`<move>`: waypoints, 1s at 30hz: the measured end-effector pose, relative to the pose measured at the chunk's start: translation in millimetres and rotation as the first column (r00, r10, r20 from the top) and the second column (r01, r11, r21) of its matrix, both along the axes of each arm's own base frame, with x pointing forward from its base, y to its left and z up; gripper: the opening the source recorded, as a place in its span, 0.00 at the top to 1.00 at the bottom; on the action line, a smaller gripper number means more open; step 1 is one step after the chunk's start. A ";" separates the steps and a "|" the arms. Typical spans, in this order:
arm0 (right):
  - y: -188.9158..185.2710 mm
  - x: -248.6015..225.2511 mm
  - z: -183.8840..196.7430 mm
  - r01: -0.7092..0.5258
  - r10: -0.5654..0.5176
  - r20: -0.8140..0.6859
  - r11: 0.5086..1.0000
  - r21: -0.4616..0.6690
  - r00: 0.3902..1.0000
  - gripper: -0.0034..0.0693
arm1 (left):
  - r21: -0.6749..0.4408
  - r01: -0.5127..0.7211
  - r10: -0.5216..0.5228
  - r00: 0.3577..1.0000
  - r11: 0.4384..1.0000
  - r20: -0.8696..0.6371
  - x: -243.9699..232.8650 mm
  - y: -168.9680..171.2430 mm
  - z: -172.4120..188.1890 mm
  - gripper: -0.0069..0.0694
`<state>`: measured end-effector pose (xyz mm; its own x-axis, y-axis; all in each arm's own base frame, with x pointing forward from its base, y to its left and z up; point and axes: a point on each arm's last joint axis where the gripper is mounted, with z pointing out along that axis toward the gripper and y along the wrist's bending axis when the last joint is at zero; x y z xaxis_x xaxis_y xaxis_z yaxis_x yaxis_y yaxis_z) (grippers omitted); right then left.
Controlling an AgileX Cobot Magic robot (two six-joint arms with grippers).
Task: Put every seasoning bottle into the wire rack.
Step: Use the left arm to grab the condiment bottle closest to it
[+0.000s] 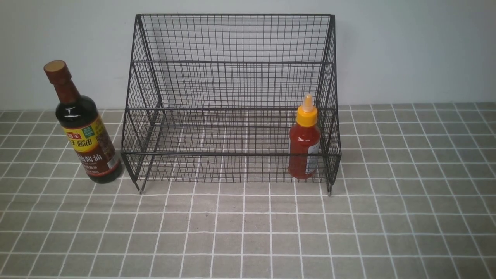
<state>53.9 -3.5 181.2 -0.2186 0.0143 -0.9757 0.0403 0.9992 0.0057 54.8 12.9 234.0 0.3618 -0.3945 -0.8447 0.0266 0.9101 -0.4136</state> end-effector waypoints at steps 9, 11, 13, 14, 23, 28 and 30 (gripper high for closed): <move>0.0 0.0 0.0 0.000 0.000 0.000 1.000 0.000 1.000 0.97 | 0.163 -0.015 0.055 0.969 0.987 -0.241 63.9 -2.9 48.6 0.85; 0.0 0.0 0.0 0.000 0.000 0.000 1.000 0.000 1.000 0.97 | 0.215 -0.012 0.077 0.952 0.976 -0.297 91.1 -3.7 61.0 0.78; 0.0 0.0 0.0 0.000 0.000 0.000 1.000 0.000 1.000 0.97 | 0.258 -0.009 0.097 0.938 0.966 -0.332 111.4 -4.2 65.4 0.72; 0.0 0.0 0.0 0.000 0.000 0.000 1.000 0.000 1.000 0.97 | 0.263 -0.010 0.100 0.939 0.965 -0.328 114.1 -4.3 68.4 0.71; 0.0 0.0 0.0 0.000 0.000 0.000 1.000 0.000 1.000 0.97 | 0.323 0.022 0.132 0.884 0.946 -0.448 209.9 -7.6 70.0 0.26; 0.0 0.0 0.0 0.000 0.000 0.000 1.000 0.000 1.000 0.97 | 0.314 0.013 0.149 0.862 0.949 -0.484 250.1 -7.4 56.4 0.16; 0.0 0.0 0.0 0.000 0.000 0.000 1.000 0.000 1.000 0.97 | 0.308 -0.008 0.166 0.856 0.951 -0.489 264.4 -6.1 48.4 0.16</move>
